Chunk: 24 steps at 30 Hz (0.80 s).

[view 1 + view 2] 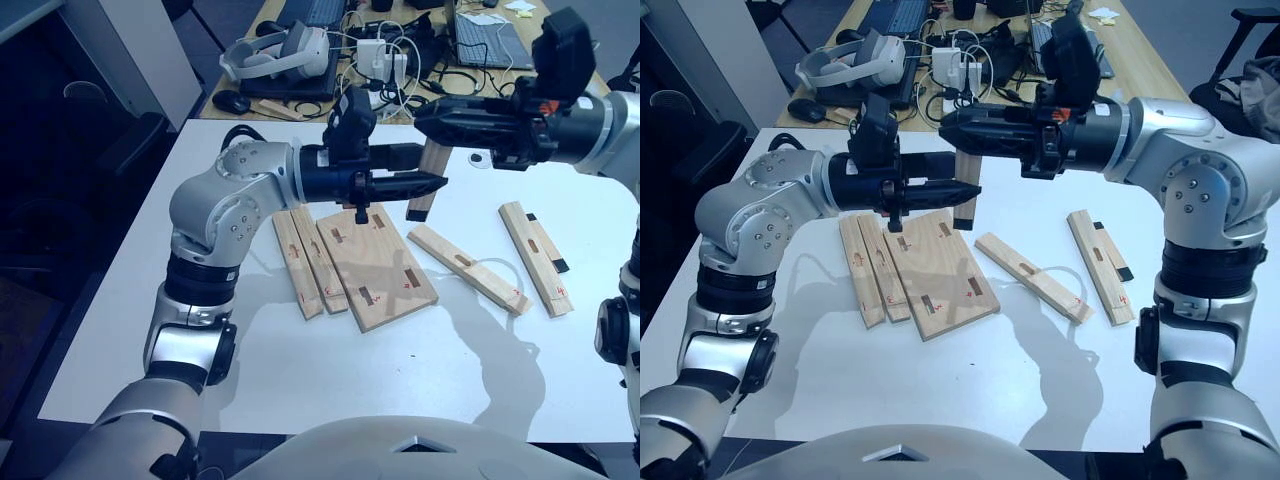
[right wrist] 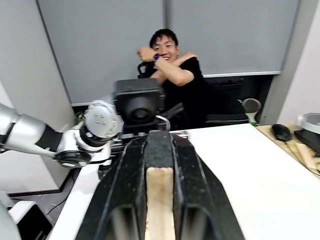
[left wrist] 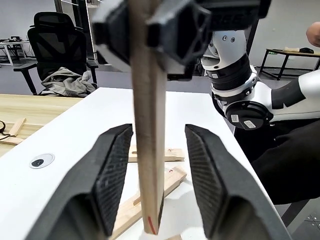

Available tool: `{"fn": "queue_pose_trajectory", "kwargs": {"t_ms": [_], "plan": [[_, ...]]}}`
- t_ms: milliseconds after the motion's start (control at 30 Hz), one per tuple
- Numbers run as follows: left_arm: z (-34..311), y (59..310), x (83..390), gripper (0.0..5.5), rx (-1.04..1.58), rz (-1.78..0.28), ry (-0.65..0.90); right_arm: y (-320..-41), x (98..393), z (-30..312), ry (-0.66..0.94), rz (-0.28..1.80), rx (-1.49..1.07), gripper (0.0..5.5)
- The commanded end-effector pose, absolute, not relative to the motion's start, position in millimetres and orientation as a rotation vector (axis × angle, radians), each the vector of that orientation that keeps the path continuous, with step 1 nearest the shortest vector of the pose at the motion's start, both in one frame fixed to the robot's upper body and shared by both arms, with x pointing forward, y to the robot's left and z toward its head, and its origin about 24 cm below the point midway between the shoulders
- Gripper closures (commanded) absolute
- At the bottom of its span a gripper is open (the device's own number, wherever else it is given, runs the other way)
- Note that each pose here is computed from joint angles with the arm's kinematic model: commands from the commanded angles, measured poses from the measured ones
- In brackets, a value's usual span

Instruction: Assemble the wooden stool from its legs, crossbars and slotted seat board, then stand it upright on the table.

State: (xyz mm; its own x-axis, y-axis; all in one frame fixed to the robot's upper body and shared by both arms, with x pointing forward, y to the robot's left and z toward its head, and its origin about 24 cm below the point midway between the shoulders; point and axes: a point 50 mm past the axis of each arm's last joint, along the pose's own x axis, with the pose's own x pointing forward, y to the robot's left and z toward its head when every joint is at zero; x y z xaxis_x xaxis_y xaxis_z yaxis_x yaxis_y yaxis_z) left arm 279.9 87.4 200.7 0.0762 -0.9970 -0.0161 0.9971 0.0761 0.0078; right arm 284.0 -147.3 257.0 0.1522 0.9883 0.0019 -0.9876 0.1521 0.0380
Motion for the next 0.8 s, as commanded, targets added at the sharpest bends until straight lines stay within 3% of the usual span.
{"fn": "queue_pose_trajectory", "kwargs": {"t_ms": [33,167,267,400,533,800], "plan": [[193,109,283,2.95,0.037,-1.412,-0.013,-160,291,253,0.019,1.324,-0.009,5.1],[202,140,294,2.34,-0.078,-1.224,-0.093,-188,299,242,-0.003,1.13,-0.095,5.1],[209,155,318,2.12,-0.273,-0.837,-0.238,-207,292,206,0.065,0.997,-0.133,5.1],[196,146,328,2.12,-0.479,-0.51,-0.296,-216,278,149,0.175,0.923,-0.137,5.1],[191,136,328,2.12,-0.502,-0.408,-0.323,-224,265,121,0.181,0.836,-0.087,5.1],[183,133,326,2.12,-0.499,-0.367,-0.292,-225,269,108,0.138,0.79,0.023,5.1]]}}
